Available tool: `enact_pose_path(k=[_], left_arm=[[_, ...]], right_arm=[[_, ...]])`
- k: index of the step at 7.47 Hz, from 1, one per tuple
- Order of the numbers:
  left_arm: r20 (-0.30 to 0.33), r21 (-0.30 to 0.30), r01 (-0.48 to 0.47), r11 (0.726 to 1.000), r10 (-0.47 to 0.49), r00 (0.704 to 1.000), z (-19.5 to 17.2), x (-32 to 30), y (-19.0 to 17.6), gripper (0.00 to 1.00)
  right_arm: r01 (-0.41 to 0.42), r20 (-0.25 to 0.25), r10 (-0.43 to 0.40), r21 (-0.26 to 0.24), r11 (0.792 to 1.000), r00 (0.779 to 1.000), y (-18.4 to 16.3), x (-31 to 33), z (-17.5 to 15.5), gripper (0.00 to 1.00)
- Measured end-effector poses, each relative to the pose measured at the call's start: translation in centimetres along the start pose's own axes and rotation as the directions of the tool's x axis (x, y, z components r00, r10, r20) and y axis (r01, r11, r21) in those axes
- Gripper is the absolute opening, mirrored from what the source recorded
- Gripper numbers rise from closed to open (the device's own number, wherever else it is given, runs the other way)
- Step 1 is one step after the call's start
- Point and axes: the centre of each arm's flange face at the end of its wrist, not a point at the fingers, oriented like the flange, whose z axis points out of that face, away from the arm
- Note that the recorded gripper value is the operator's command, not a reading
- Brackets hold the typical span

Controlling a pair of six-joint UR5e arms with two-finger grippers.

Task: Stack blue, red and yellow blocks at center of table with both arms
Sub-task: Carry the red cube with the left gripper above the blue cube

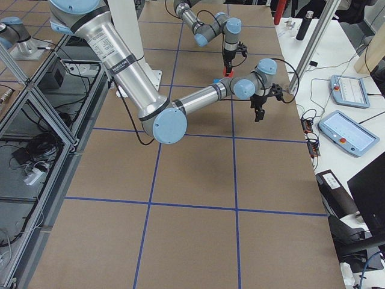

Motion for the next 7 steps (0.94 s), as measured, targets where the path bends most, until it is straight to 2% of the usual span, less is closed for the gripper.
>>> enact_pose_path(k=[3,7], left_arm=[[-0.009,-0.019,0.044,0.999,-0.044,0.999,0.9,1.2,2.1,0.0],[-0.01,-0.03,0.051,0.998,-0.052,0.999,1.4,1.8,3.3,0.0]], right_arm=[[-0.001,0.002,0.001,0.002,1.0,1.0,0.0,0.0,-0.1,1.0],[-0.002,0.001,0.002,0.003,1.0,1.0,-0.1,0.2,-0.3,1.0]])
